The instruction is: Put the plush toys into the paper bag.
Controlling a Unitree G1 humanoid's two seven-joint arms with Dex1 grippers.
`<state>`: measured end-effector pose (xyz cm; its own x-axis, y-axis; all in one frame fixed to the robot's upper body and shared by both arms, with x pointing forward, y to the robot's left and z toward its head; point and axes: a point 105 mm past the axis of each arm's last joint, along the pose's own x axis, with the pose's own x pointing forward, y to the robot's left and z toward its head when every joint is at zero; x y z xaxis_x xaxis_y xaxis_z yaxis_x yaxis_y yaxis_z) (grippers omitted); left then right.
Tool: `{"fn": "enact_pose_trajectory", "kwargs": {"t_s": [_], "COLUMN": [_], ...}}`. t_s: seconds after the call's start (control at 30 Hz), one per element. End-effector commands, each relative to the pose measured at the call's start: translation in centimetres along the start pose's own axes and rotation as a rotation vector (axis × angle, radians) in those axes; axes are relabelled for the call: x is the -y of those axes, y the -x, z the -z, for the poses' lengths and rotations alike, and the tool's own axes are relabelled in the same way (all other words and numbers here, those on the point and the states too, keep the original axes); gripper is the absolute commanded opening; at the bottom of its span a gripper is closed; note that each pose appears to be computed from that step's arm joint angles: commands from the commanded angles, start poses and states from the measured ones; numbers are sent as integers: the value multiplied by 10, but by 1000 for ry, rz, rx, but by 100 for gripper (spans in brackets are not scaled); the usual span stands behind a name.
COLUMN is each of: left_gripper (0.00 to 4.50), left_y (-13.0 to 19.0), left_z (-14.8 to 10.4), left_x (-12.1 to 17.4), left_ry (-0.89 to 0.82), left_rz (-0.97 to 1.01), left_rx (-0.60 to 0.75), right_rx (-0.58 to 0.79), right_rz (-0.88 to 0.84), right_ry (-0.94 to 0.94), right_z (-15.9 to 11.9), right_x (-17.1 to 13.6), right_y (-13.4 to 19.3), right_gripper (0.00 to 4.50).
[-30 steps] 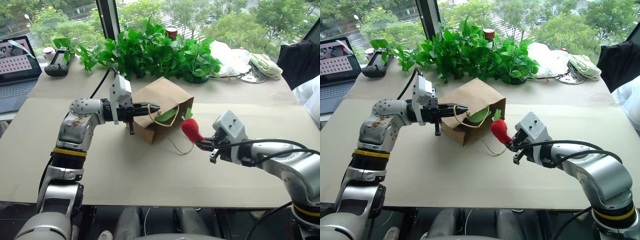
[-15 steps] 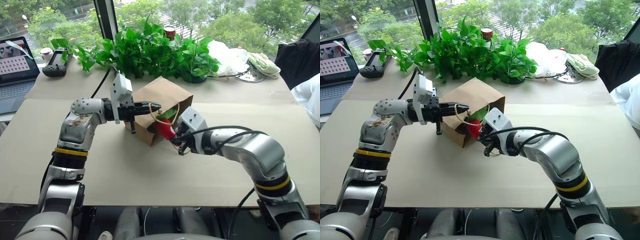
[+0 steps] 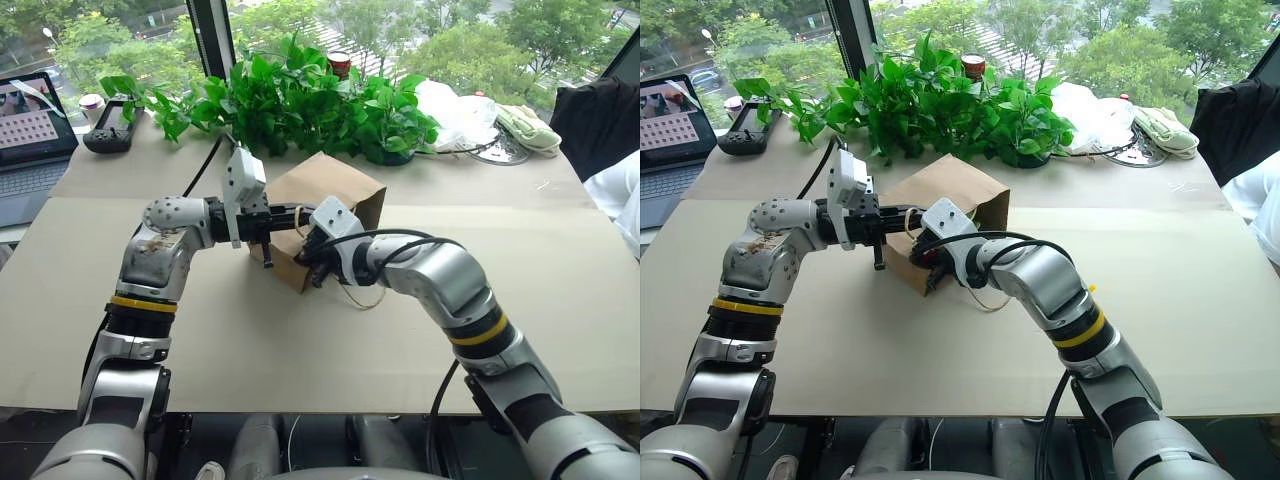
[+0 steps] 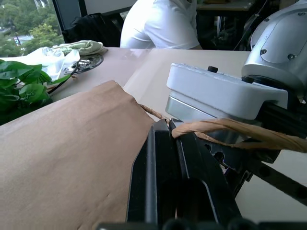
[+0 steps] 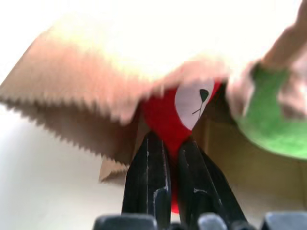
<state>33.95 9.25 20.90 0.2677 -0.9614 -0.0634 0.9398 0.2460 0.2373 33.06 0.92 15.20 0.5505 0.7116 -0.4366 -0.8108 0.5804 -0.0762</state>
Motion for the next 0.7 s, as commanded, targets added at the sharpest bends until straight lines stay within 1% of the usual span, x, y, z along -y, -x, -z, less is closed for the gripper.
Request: {"fn": "enact_pose_trajectory", "kwargs": {"t_s": [0.03, 0.23, 0.3, 0.33, 0.47, 0.5, 0.53, 0.57, 0.7], "left_gripper": [0, 0, 0, 0, 0, 0, 0, 0, 0], "left_y": [-3, -4, -4, -4, -4, -4, -4, -4, -3], "left_z": [-16, -16, -16, -16, -15, -15, -15, -15, -14], "left_x": [3, 2, 2, 2, 2, 2, 1, 1, 1], "left_ry": [-50, -50, -51, -50, -50, -51, -51, -52, -52], "left_rz": [25, 23, 23, 23, 21, 21, 21, 21, 21], "left_rx": [39, 39, 38, 37, 35, 34, 34, 34, 32], "right_rx": [124, 92, 97, 99, 101, 101, 102, 103, 93], "right_rz": [23, 88, 105, 111, 121, 123, 122, 120, 122], "right_ry": [-33, -69, -80, -83, -82, -81, -80, -78, -67], "right_z": [-24, -11, -11, -11, -12, -12, -12, -13, -10], "right_x": [2, 14, 18, 20, 23, 23, 23, 23, 25], "right_y": [2, -1, 1, 2, 6, 6, 8, 9, 16], "right_gripper": [6, 6, 83, 106, 250, 277, 319, 349, 349]}}
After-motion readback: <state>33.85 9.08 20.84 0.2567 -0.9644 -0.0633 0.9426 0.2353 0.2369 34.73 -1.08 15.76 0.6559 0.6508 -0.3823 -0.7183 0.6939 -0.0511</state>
